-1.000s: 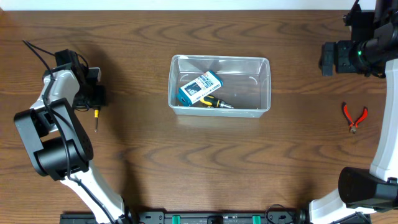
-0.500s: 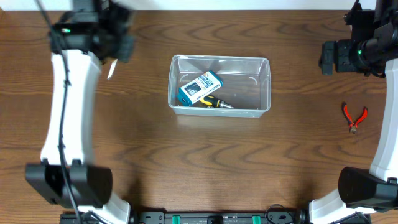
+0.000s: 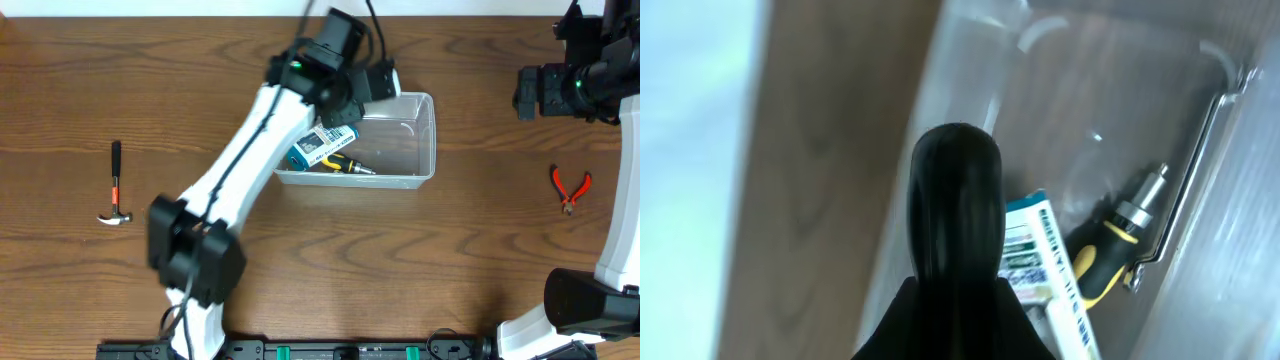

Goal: Pack container
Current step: 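Carry the small screwdriver with the left gripper and release it into the container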

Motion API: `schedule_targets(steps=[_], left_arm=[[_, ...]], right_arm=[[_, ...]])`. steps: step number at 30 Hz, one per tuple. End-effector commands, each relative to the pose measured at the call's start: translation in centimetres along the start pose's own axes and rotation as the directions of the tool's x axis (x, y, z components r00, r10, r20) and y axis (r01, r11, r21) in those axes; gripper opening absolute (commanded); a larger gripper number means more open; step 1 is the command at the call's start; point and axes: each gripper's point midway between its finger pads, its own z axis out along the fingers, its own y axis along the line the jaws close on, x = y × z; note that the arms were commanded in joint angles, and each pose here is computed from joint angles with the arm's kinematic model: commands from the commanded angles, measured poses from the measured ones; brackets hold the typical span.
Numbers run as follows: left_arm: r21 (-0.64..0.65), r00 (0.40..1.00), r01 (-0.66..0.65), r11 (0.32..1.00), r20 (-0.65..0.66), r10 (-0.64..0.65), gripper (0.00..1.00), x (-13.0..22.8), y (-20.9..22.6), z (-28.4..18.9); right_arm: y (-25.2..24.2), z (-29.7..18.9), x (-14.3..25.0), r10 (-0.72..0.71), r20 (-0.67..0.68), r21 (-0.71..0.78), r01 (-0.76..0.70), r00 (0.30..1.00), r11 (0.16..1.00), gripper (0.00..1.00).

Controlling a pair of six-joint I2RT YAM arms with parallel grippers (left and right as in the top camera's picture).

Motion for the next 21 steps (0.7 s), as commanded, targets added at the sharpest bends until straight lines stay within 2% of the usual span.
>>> schedule_targets(steps=[1,8,11,12,14,16,17,19,21], left_arm=[[0.081,0.996,-0.025,0.996,-0.078,0.031,0.06,2.2,-1.4,4.6],[0.142,0.991,-0.009,0.99,-0.129,0.027,0.06,3.8,-2.8,7.8],[0.149,0.99,-0.002,0.989,-0.137,0.023,0.13,4.2,-2.9,8.2],[0.149,0.99,-0.002,0.989,-0.138,0.023,0.17,4.2,-2.9,8.2],[0.15,0.99,-0.002,0.989,-0.138,0.023,0.35,4.2,-2.9,8.2],[0.15,0.99,-0.002,0.989,-0.138,0.023,0.6,4.2,-2.9,8.2],[0.15,0.99,-0.002,0.989,-0.139,0.023,0.68,4.2,-2.9,8.2],[0.149,0.99,0.0,0.989,-0.14,0.021,0.79,4.3,-2.9,8.2],[0.139,0.99,0.026,0.99,-0.144,-0.005,0.86,4.3,-2.7,8.0]], right_arm=[[-0.2,0.2,0.2,-0.011,-0.012,0.003,0.011,1.0,1.0,0.99],[-0.2,0.2,0.2,-0.018,-0.014,0.003,0.018,1.0,1.0,0.99],[-0.2,0.2,0.2,-0.018,-0.013,0.003,0.018,1.0,1.0,0.99],[-0.2,0.2,0.2,-0.018,-0.014,0.003,0.018,1.0,1.0,0.99],[-0.2,0.2,0.2,-0.018,-0.014,0.003,0.018,1.0,1.0,0.99],[-0.2,0.2,0.3,-0.018,-0.014,0.003,0.018,1.0,1.0,0.99],[-0.2,0.2,0.3,-0.018,-0.014,0.003,0.018,1.0,1.0,0.99],[-0.2,0.2,0.3,-0.018,-0.014,0.003,0.018,1.0,1.0,0.99],[-0.2,0.2,0.3,-0.018,-0.014,0.003,0.018,1.0,1.0,0.99]])
